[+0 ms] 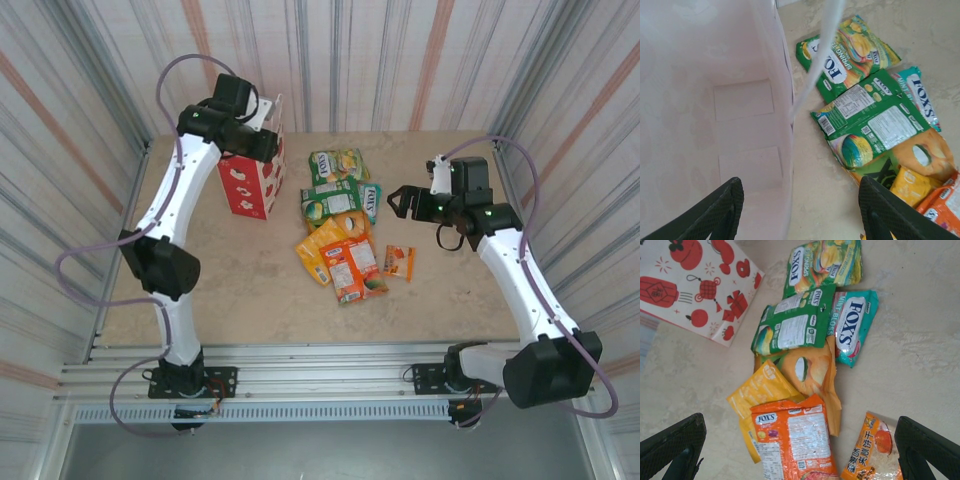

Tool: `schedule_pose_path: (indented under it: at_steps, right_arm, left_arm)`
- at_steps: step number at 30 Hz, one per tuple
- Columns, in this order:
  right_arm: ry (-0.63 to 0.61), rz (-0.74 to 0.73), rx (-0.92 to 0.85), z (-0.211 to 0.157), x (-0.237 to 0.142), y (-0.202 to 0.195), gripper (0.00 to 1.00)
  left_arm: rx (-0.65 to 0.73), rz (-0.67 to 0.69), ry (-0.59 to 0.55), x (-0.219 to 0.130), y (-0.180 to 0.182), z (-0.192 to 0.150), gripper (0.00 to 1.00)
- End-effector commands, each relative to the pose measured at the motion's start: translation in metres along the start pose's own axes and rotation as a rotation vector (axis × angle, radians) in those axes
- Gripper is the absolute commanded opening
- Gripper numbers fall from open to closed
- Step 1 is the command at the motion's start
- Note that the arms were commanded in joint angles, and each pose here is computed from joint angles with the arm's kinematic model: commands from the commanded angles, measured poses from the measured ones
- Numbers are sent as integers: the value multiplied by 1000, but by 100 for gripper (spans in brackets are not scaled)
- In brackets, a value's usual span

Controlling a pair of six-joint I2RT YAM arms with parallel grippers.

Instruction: Place the snacks into the paper bag

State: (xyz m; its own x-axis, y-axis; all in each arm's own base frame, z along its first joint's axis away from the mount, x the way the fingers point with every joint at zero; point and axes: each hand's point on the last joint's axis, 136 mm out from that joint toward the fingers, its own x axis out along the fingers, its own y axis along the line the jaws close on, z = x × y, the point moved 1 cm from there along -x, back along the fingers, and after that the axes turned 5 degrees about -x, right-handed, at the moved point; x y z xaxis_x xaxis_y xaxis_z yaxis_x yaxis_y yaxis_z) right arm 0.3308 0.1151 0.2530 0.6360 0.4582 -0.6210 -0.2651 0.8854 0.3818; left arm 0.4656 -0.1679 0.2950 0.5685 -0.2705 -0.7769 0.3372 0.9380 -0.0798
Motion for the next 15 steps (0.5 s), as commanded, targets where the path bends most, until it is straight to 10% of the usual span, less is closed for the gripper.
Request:
schedule_pose_path:
  at_steps: [1, 7, 15]
  right_arm:
    - [3, 33, 11, 3, 3, 7, 99]
    - [7, 38, 3, 2, 4, 8, 99]
    - [15, 48, 2, -1, 6, 8, 99]
  left_arm:
    - [17, 24, 12, 5, 7, 3, 63]
    - [31, 23, 27, 19, 11, 5, 55]
    - [57, 42, 77, 28, 15, -4, 14]
